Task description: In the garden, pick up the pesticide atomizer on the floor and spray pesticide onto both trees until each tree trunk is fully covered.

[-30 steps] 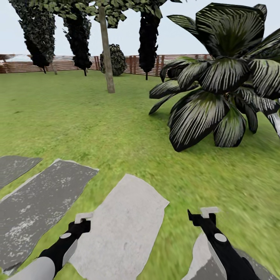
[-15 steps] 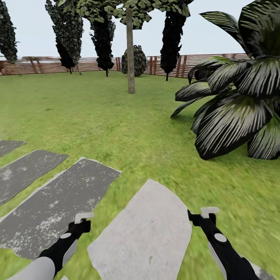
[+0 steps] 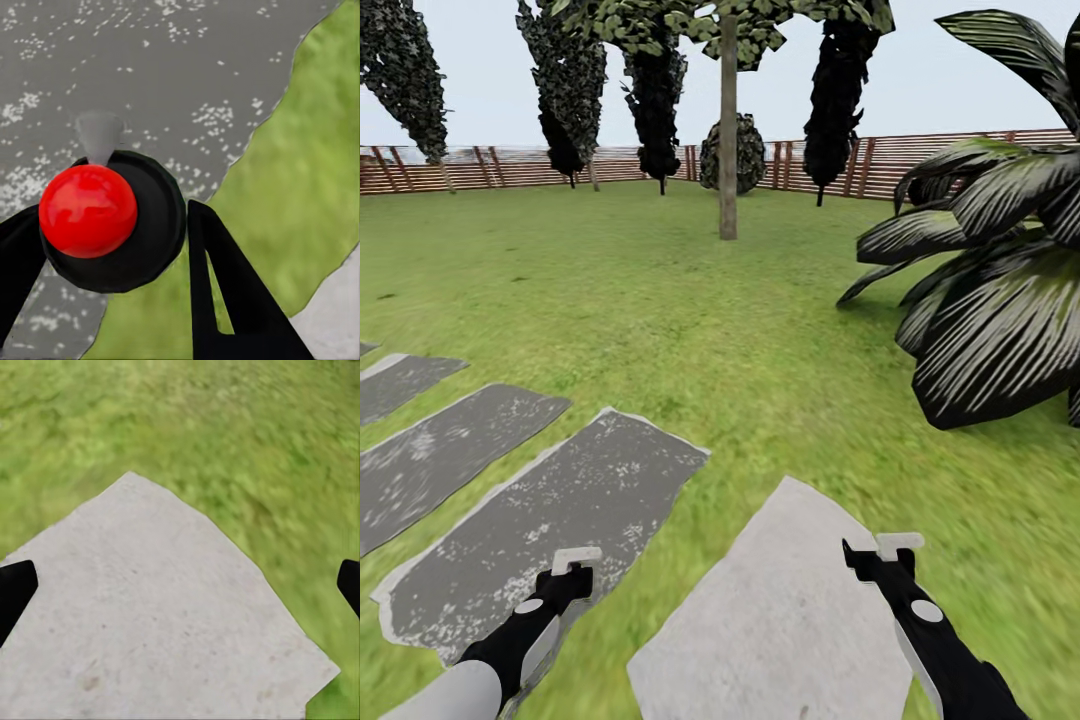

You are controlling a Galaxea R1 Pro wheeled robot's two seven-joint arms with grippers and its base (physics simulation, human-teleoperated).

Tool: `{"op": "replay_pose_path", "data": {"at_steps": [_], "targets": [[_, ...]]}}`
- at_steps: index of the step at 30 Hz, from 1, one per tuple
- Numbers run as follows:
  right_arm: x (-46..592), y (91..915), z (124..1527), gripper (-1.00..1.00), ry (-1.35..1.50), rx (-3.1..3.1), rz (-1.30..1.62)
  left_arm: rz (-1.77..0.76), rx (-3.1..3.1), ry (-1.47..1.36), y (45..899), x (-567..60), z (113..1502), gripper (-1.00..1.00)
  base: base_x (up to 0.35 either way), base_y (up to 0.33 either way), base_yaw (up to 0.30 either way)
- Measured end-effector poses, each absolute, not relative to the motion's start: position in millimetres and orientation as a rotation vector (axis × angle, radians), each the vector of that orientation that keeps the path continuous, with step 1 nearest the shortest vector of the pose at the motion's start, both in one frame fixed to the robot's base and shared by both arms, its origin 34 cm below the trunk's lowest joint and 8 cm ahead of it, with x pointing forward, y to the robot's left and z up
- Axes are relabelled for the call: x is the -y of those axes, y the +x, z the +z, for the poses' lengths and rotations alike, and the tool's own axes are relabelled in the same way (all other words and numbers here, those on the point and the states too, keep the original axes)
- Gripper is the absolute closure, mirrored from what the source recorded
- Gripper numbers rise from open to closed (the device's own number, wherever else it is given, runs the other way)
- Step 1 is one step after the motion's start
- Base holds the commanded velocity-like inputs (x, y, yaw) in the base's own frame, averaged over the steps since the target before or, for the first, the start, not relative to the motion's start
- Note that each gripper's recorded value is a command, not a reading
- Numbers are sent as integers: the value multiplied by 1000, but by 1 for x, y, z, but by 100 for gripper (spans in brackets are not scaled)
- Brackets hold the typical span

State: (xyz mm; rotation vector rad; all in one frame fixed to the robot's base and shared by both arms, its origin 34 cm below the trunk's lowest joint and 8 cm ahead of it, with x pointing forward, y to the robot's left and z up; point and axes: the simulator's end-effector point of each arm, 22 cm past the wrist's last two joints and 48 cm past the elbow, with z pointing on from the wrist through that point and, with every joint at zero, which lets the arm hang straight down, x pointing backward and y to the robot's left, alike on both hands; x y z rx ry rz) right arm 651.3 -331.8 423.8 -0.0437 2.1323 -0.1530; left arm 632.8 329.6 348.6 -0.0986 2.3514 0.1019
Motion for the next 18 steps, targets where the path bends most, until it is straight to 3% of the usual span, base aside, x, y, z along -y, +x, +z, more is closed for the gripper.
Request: {"op": "replay_pose_path", "data": {"at_steps": [18], "targets": [[332,651,424,-100,-44,-2133,-153,104,-2349,-97,633,-330,349,100,275,212,0]]}}
